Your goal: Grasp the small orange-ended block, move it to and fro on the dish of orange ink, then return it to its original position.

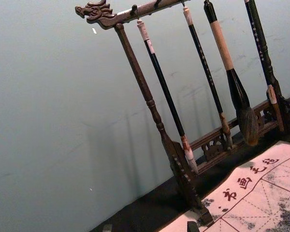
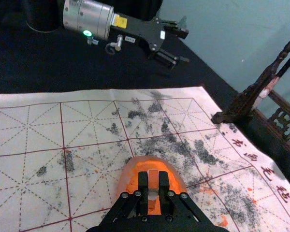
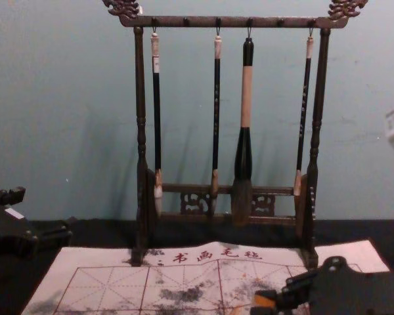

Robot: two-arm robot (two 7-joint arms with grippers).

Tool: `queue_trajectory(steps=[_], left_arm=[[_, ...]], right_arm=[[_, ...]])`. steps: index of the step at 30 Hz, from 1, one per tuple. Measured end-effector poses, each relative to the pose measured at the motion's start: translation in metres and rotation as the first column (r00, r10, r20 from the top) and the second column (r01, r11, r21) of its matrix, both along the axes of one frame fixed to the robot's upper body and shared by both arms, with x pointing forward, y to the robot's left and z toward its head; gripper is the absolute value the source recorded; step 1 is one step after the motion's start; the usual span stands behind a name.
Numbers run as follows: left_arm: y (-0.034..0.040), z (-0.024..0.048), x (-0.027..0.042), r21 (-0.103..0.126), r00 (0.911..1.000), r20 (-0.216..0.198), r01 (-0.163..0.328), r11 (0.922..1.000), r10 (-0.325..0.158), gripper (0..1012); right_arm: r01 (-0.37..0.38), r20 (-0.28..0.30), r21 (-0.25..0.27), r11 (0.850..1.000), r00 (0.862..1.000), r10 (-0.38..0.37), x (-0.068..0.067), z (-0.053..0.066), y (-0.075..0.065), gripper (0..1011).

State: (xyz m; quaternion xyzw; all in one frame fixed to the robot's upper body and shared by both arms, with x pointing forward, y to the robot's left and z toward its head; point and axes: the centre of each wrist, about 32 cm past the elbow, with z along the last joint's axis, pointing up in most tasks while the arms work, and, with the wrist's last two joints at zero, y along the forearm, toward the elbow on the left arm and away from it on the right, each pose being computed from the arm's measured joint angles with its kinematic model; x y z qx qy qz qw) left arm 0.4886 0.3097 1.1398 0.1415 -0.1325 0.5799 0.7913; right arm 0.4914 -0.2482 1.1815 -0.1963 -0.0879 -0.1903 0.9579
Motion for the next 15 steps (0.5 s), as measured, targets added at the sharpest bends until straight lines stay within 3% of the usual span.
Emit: queue_trajectory(steps=[15], left_arm=[[0.0000,0.0000,0.0000,0.000,1.0000,0.000,0.000,1.0000,0.000,1001]], right_arm=[[-0.016,-0.022,-0.026,1.000,1.000,0.016,0.007,-0.001,0.014,91]])
